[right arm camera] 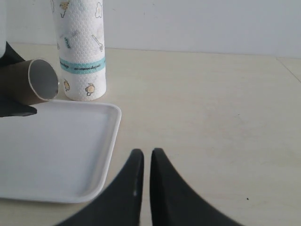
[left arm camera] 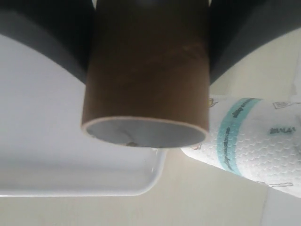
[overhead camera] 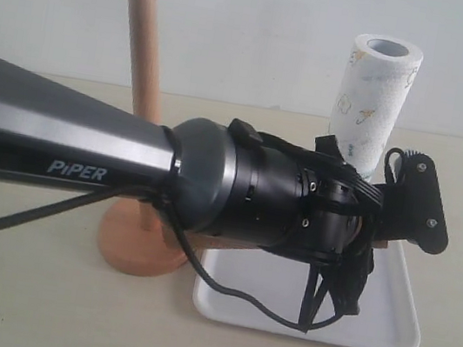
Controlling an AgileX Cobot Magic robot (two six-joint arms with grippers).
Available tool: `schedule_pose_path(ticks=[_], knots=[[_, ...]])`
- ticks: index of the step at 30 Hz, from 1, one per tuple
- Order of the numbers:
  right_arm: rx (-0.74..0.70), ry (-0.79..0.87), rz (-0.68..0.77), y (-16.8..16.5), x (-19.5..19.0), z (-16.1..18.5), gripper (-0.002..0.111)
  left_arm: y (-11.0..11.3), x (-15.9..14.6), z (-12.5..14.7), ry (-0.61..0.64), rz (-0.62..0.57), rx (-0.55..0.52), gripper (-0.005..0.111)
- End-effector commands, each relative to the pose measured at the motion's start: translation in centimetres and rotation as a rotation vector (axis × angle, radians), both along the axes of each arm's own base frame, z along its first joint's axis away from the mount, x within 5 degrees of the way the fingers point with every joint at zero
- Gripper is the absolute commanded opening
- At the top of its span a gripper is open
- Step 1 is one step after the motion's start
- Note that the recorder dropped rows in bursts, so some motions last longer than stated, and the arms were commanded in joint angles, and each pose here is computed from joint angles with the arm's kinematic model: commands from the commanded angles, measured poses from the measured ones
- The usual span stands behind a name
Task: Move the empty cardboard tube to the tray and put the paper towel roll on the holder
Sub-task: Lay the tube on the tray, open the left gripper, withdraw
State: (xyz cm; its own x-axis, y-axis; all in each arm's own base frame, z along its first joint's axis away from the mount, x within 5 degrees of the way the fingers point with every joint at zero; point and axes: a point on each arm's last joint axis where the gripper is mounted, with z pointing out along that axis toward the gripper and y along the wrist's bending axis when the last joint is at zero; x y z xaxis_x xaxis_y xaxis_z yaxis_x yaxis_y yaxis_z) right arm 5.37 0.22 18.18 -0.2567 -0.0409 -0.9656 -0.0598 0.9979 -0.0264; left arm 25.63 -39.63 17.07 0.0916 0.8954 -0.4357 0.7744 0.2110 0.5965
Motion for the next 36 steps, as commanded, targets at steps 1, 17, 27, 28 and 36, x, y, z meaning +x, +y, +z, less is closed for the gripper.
schedule_pose_path(ticks=[1,17,27,28,36], knots=[[-0.008,-0.017,-0.001,0.0,0.0,0.1,0.005,-0.1,-0.1,0.4,0.029,0.026,-0.028,0.049],[-0.008,-0.017,-0.001,0.0,0.0,0.1,0.005,-0.2,-0.3,0.3,0.078,0.074,-0.084,0.085],[-0.008,-0.017,-0.001,0.0,0.0,0.1,0.005,-0.2,-2.1,5.8,0.021,0.1,-0.14,0.014],[-0.008,-0.017,-0.001,0.0,0.0,0.1,0.005,-0.2,-2.4,6.3,0.02,0.095,-0.151,0.008],[-0.008,-0.017,-0.001,0.0,0.0,0.1,0.005,0.2,-3.3,8.1,0.113,0.149,-0.238,0.004]])
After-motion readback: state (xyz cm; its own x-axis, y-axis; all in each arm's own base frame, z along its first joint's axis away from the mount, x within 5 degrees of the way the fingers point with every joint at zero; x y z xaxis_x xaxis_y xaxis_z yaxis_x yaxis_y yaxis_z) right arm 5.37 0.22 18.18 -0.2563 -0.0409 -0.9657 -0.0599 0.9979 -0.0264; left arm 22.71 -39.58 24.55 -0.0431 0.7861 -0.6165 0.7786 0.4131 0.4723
